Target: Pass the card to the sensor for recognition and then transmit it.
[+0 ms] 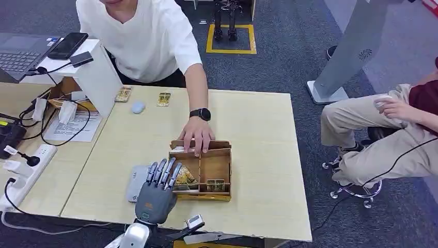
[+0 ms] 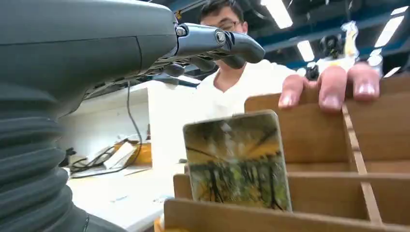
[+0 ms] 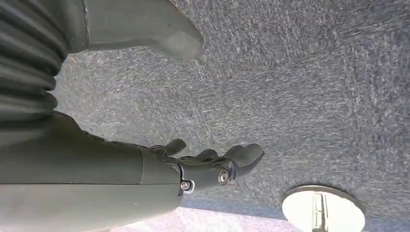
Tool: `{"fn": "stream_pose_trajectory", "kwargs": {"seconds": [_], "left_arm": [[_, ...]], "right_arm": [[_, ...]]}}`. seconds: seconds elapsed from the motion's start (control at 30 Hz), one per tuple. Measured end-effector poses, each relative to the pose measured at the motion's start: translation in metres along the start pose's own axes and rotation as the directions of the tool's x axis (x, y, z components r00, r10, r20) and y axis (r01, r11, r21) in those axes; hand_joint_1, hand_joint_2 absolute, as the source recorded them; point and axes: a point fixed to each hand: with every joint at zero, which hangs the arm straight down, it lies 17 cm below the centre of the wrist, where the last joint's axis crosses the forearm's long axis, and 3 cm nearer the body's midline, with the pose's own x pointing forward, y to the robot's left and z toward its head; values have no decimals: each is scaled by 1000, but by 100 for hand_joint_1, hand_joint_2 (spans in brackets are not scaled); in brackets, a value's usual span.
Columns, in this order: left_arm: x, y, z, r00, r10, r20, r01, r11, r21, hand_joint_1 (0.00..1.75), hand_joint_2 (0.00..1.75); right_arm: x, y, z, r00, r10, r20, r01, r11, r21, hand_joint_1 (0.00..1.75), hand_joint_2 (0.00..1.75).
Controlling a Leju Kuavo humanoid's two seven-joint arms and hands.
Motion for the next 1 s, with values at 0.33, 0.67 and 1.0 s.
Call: {"fn": "stream_pose_trajectory", "kwargs": {"seconds": [0.33,0.67,1.0], "left_arm": [[3,-5,-8,999,-45,3,46,998,-36,0,175],[11,-1,-9,999,-30,39,30,999,-11,0,175],[19,12,-10,996,7,84,-12,998,55,0,175]], "right_arm": [[-4,0,1,1000,-4,-17,4,1000,-1,0,175],[-5,1,2,1000,-3,-19,3,1000,0,0,175],[-5,1,2,1000,-4,-18,4,1000,0,0,175]]}}
